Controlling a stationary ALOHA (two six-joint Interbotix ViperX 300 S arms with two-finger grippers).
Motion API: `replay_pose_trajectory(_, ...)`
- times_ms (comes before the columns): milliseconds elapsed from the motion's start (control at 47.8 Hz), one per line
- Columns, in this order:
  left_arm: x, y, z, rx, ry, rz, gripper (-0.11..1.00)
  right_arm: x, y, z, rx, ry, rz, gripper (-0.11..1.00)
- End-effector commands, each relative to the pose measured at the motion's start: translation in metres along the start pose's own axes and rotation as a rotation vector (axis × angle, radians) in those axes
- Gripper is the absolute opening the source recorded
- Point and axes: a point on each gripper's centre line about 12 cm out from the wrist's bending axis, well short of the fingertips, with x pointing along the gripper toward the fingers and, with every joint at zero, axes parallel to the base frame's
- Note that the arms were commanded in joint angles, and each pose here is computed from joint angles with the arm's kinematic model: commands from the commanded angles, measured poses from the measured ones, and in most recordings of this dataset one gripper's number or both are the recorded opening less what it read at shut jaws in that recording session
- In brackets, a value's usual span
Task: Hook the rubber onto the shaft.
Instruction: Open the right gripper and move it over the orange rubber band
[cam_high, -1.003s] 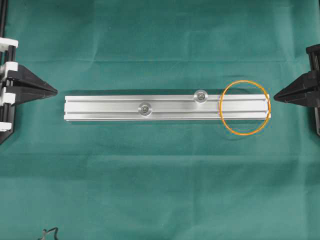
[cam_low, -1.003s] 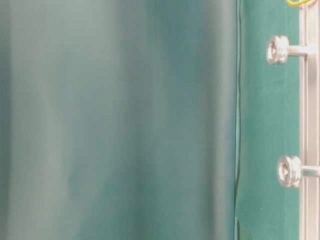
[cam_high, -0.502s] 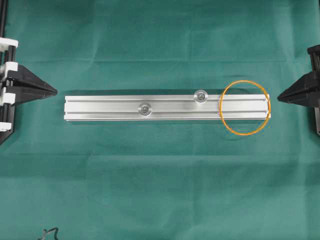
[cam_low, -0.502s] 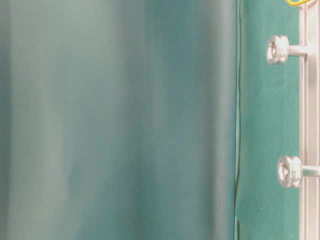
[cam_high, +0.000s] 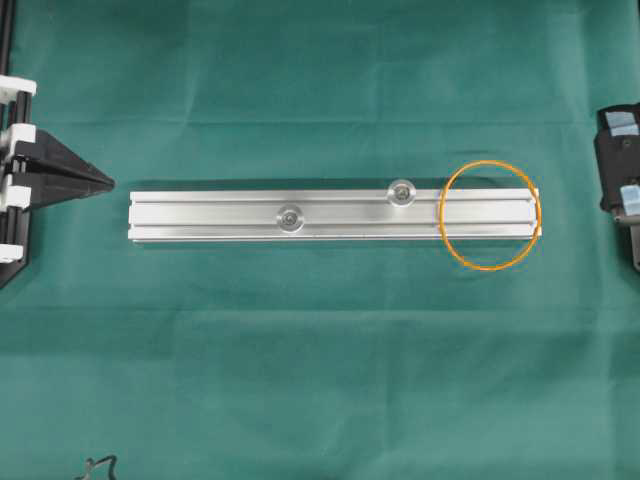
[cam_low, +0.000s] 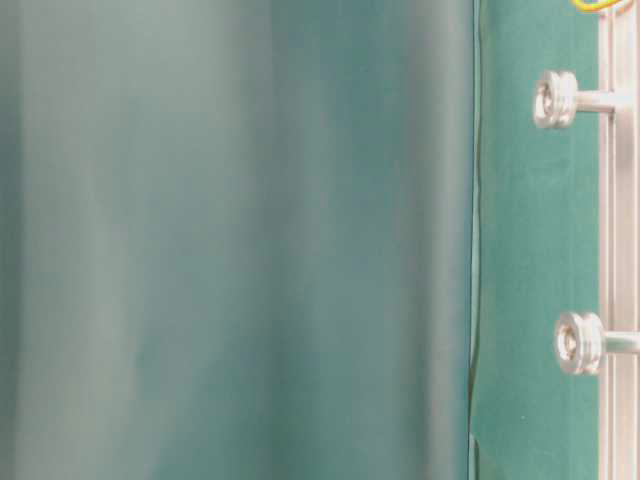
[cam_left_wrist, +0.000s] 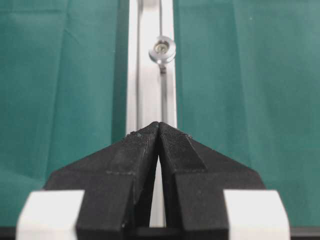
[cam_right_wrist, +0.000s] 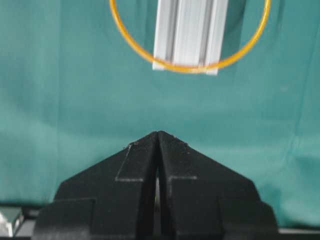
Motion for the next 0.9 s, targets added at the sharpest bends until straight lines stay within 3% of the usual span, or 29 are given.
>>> replay_pose_trajectory(0,-0.0029,0.0007,0.0113,-0.001,-0.026,0.003,0.00,-0.0072,0.0001,0.0053,0.003,0.003,-0.001,0.03)
replay_pose_trajectory(711,-0.0029,0.0007,0.0113,-0.001,-0.026,0.003,0.00,-0.0049,-0.0017,0.0049,-0.003,0.020,-0.016,0.03)
replay_pose_trajectory(794,-0.0026,0.0007,0.0107,-0.001,-0.024,0.003,0.00,-0.0053,-0.0017,0.0053,-0.003,0.019,-0.016,0.10)
replay_pose_trajectory(878,-0.0029,0.0007,0.0113,-0.001,-0.026,0.003,0.00,-0.0053,-0.0017,0.0053,-0.005,0.019,-0.016,0.30)
